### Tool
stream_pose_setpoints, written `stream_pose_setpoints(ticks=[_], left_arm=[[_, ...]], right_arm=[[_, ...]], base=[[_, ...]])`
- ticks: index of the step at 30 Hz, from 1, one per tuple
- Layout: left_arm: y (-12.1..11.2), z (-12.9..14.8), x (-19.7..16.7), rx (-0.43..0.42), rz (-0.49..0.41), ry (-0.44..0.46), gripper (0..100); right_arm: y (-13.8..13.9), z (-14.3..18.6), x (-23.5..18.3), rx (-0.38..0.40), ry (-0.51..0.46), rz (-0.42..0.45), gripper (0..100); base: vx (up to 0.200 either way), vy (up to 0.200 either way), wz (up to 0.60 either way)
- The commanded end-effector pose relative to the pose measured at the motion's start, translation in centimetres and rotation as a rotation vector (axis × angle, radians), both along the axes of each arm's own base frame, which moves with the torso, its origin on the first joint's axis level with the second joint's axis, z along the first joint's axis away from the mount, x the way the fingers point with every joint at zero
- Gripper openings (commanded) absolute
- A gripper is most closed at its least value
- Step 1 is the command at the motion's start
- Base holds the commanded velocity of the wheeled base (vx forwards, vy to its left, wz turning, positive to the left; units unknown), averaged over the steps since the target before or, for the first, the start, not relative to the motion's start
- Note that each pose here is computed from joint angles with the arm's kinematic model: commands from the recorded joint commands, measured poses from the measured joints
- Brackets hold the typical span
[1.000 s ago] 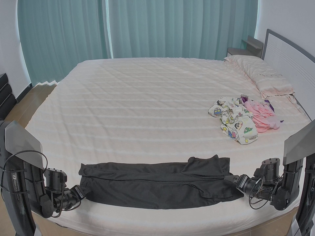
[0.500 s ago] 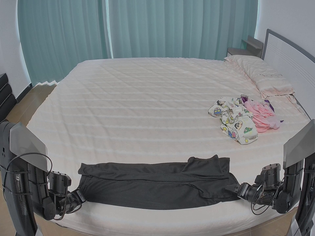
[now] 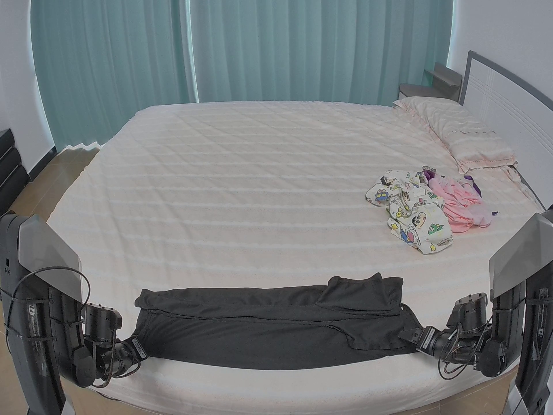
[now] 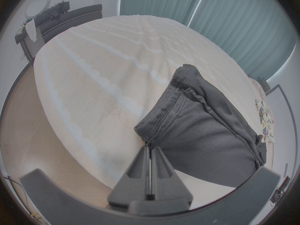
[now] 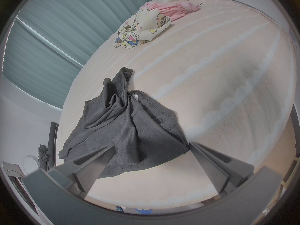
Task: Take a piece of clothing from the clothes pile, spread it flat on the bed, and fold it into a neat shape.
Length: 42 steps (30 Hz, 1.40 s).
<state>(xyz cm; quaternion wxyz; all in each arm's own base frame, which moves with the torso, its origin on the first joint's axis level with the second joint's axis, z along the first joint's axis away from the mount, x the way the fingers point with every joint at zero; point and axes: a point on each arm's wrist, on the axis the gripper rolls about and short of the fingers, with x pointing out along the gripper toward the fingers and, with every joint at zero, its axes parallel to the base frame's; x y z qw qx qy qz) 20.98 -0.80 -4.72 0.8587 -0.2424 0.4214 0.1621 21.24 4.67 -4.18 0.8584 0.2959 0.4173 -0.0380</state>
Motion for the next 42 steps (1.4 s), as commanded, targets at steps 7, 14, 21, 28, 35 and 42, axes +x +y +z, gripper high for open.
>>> stream_pose_setpoints(ticks=[7,14,21,28,35,42], left_arm=[[0.0,-0.2,0.0,0.0,0.001,0.008,0],[0.0,-0.3,-0.1,0.001,-0.001,0.016,0],[0.1,-0.2,-0.5,0.024,-0.03,0.031,0],[0.5,-0.2,-0.9,0.047,-0.042,0.045,0],[0.8,-0.3,-0.9,0.058,-0.041,0.05,0],[0.8,-0.5,-1.0,0.056,-0.043,0.061,100]], right_arm=[[-0.1,-0.6,-0.1,-0.007,0.031,-0.005,100],[-0.1,-0.7,-0.1,-0.007,0.031,-0.007,0],[-0.2,-0.6,-1.1,-0.052,0.061,0.008,0],[-0.4,-0.4,-1.6,-0.095,0.093,0.027,0],[-0.5,-0.4,-1.8,-0.113,0.112,0.042,0],[-0.5,-0.8,-2.0,-0.127,0.142,0.057,100]], base=[[0.0,0.0,0.0],[0.0,0.0,0.0],[0.0,0.0,0.0],[0.0,0.0,0.0],[0.0,0.0,0.0],[0.0,0.0,0.0]])
